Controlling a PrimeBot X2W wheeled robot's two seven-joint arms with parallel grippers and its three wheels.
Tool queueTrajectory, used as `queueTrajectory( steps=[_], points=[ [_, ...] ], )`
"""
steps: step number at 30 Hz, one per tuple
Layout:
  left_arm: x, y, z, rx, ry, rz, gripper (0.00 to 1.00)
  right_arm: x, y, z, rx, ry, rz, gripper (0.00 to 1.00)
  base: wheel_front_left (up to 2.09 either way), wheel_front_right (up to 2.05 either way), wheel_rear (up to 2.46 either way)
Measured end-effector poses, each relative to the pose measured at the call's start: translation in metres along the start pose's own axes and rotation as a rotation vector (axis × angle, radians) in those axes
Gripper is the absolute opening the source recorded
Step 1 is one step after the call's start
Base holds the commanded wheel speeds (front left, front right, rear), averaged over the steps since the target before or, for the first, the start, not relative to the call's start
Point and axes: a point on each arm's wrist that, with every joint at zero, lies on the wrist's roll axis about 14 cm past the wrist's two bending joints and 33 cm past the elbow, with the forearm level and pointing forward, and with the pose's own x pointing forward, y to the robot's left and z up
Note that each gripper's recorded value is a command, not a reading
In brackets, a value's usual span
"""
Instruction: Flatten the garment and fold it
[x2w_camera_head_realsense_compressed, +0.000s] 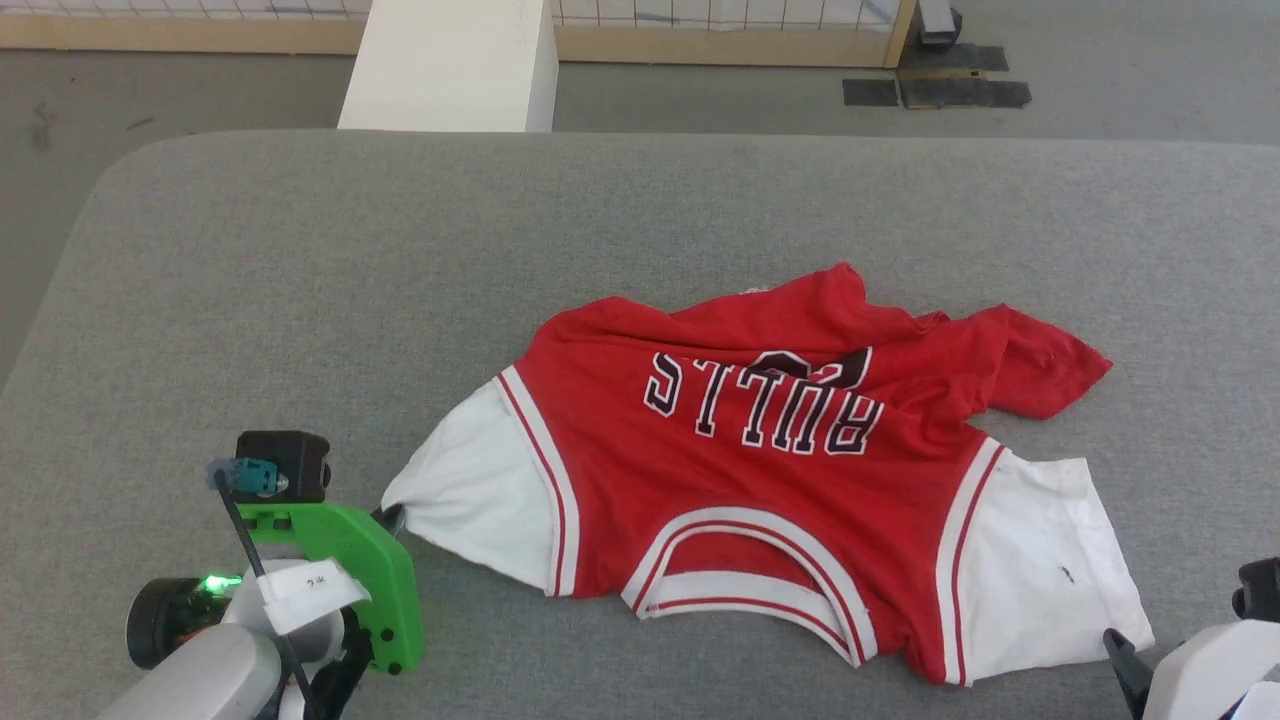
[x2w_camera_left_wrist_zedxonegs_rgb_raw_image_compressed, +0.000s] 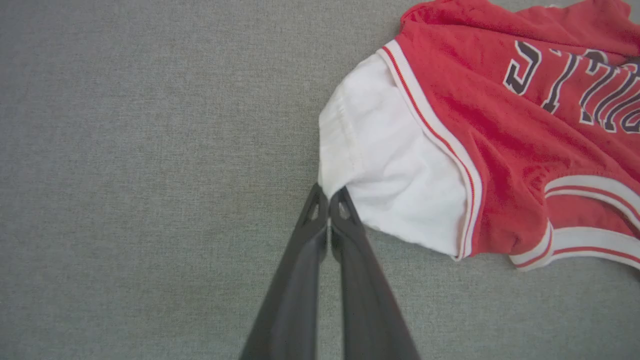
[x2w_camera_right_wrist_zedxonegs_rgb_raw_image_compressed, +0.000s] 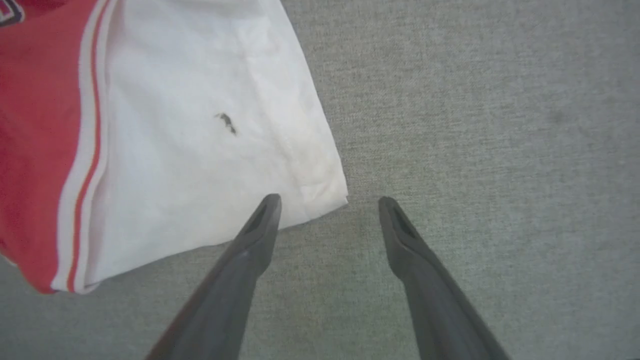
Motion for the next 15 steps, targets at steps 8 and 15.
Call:
queueTrajectory(
  steps=[8,15],
  points=[
    [0.005,0.0,-0.01,0.0,0.04,-0.004,0.0,0.017,0.009,-0.007,-0.02,0.075,0.009,1.0,0.0,0.0,0.0],
    [0.011,0.005,-0.019,-0.008,0.079,0.01,0.0,0.025,0.018,-0.012,-0.058,0.128,0.026,0.0,0.0,0.0,0.0]
  ],
)
